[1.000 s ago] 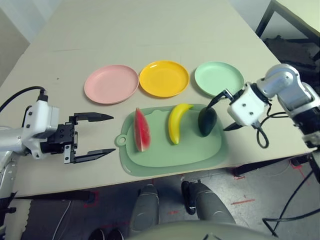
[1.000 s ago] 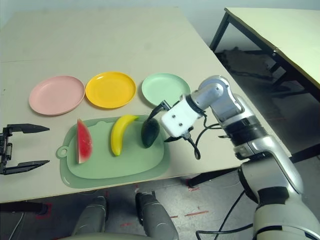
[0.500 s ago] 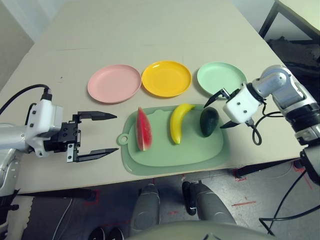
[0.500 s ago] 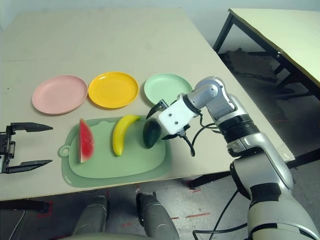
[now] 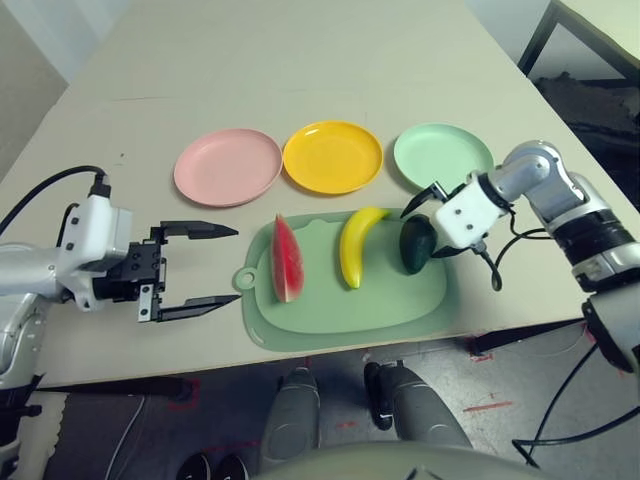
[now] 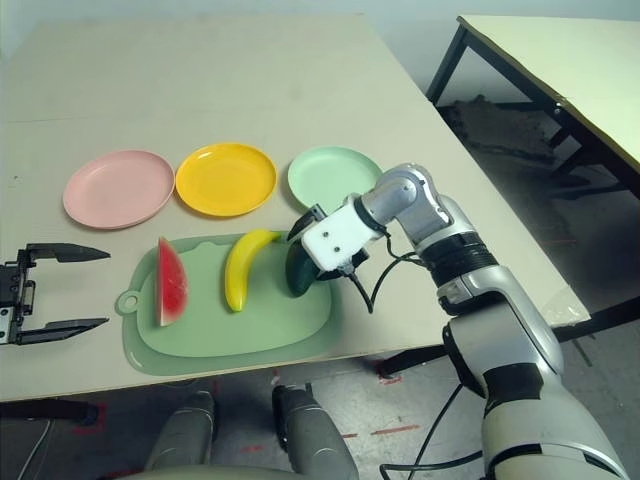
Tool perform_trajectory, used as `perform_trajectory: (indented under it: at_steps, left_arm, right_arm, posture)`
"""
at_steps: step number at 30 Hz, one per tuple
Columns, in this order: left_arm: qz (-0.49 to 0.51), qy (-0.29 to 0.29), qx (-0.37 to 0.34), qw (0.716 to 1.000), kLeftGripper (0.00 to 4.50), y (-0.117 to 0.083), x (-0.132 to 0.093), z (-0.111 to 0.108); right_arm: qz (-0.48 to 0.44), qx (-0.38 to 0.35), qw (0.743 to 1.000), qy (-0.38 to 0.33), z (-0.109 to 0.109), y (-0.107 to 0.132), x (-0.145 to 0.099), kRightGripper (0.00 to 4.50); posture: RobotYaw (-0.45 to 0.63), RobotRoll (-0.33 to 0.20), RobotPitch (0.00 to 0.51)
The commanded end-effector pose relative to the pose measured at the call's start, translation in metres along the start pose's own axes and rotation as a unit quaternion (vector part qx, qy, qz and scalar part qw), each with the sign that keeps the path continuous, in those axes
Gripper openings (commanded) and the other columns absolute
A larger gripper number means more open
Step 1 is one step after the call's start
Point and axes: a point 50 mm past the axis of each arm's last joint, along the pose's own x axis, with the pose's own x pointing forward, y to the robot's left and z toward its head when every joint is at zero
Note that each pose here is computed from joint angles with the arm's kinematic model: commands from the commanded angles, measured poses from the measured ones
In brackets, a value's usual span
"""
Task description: Place the fruits into color-matched plates.
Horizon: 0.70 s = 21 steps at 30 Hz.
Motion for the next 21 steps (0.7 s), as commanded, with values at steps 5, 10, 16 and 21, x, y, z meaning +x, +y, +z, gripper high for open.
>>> perform_trajectory:
  at_steps: [5,10,16,21]
  left_arm:
    - [-0.013,0.015,0.006,1.000,4.50,-0.0002,0.0037,-0.0011]
    - [-0.013,0.015,0.010,1.000,4.50,0.0024,0.0043,-0.0015]
    - [-0.014,0.015,0.012,1.000,4.50,0.0040,0.0052,-0.0016]
    - [-0.015,0.014,0.014,1.000,4.50,0.0047,0.0064,-0.0013]
  right_arm:
    - [0.005,0.010,1.000,-0.010,0.0034,-0.0005,-0.0012,2.68]
    - [0.004,0.014,1.000,-0.010,0.0034,0.0011,-0.0025,0.99]
    - [0.004,0.015,1.000,-0.008,0.0038,0.0025,-0.0030,0.02]
    - [0.011,0.013,1.000,0.004,0.0032,0.0037,-0.0057,0.02]
  posture:
    - [0.05,0.000,0.174]
    - [0.04,0.000,0.171]
    - [0.04,0.000,0.168]
    - [0.03,0.000,0.167]
